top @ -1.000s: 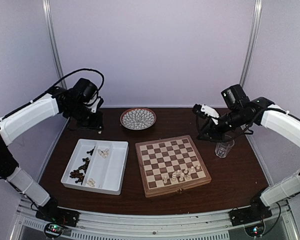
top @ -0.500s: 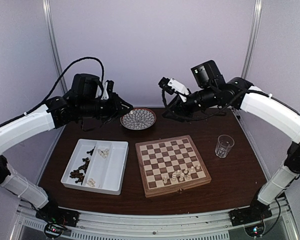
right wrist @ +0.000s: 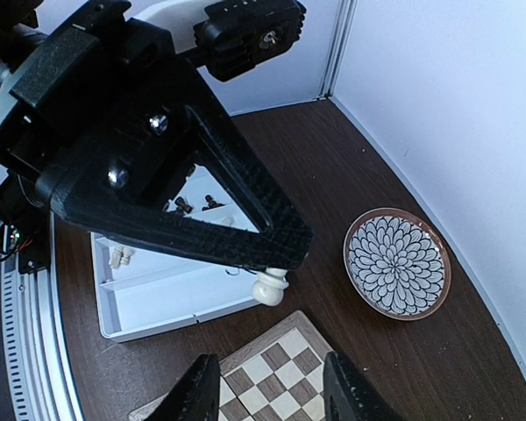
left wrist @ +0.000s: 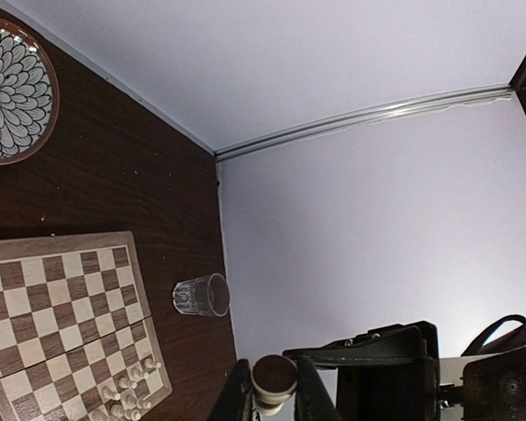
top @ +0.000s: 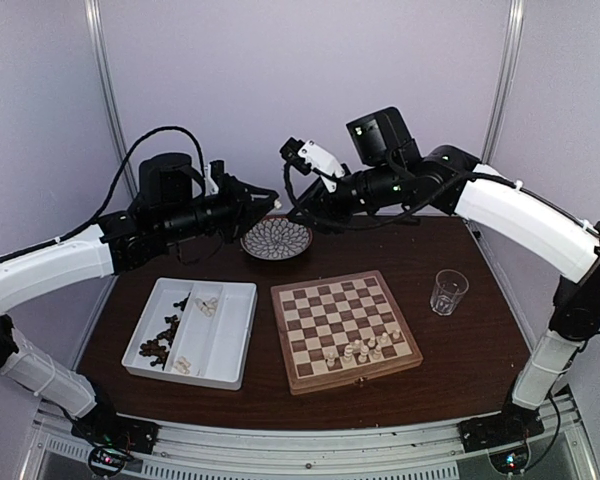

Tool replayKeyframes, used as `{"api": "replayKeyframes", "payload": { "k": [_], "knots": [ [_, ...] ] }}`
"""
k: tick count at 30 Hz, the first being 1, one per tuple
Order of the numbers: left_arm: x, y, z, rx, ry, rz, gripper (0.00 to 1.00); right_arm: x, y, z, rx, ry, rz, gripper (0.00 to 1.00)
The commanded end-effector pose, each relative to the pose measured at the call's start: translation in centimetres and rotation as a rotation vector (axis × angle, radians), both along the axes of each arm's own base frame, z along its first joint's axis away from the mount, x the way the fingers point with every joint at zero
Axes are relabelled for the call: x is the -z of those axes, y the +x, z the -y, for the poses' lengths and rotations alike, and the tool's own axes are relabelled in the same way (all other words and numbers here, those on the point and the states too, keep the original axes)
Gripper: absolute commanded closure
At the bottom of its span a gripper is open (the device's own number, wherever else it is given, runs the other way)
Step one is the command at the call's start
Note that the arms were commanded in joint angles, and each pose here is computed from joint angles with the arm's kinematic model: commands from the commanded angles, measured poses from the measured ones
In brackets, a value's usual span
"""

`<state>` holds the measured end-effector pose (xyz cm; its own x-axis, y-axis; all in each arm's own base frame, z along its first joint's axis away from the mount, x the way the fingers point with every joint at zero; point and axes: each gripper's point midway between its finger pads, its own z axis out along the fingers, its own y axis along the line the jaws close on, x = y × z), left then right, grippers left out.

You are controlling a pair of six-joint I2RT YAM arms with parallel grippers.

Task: Set up the chess pieces on the board
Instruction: Pass from the left arm to the right

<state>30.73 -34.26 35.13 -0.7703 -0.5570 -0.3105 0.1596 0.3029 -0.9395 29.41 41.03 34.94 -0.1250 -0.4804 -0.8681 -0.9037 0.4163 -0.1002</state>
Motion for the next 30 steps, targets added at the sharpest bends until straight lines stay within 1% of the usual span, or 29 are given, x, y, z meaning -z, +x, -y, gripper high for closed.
{"api": "replayKeyframes", "payload": {
  "k": [1, 6, 13, 23, 25, 27, 30],
  "knots": [
    [-2.3, -0.3, 0.5, 0.011, -0.102, 0.029, 0.9, -0.9, 0.5, -0.7, 0.033, 0.025, 0.02, 0.57],
    [-2.2, -0.4, 1.0, 0.028, -0.126, 0.021, 0.9, -1.2, 0.5, -1.4, 0.026, 0.041, 0.019, 0.59],
    [-2.2, -0.5, 1.4, 0.039, -0.124, 0.021, 0.9, -1.8, 0.3, -2.6, 0.005, 0.06, 0.018, 0.61],
    [-2.2, -0.7, 1.5, 0.054, -0.113, 0.028, 0.9, -2.1, 0.6, -2.7, 0.019, 0.063, 0.03, 0.62],
    [-2.1, -0.7, 1.7, 0.06, -0.112, 0.026, 0.9, -2.0, 0.7, -2.8, 0.021, 0.062, 0.029, 0.65],
    [-1.9, -0.8, 1.8, 0.065, -0.11, 0.021, 0.9, -1.9, 0.7, -2.9, 0.018, 0.062, 0.025, 0.71],
    [-1.9, -0.9, 2.1, 0.078, -0.109, 0.021, 0.9, -1.9, 0.6, -2.9, 0.017, 0.064, 0.022, 0.78]
  ]
}}
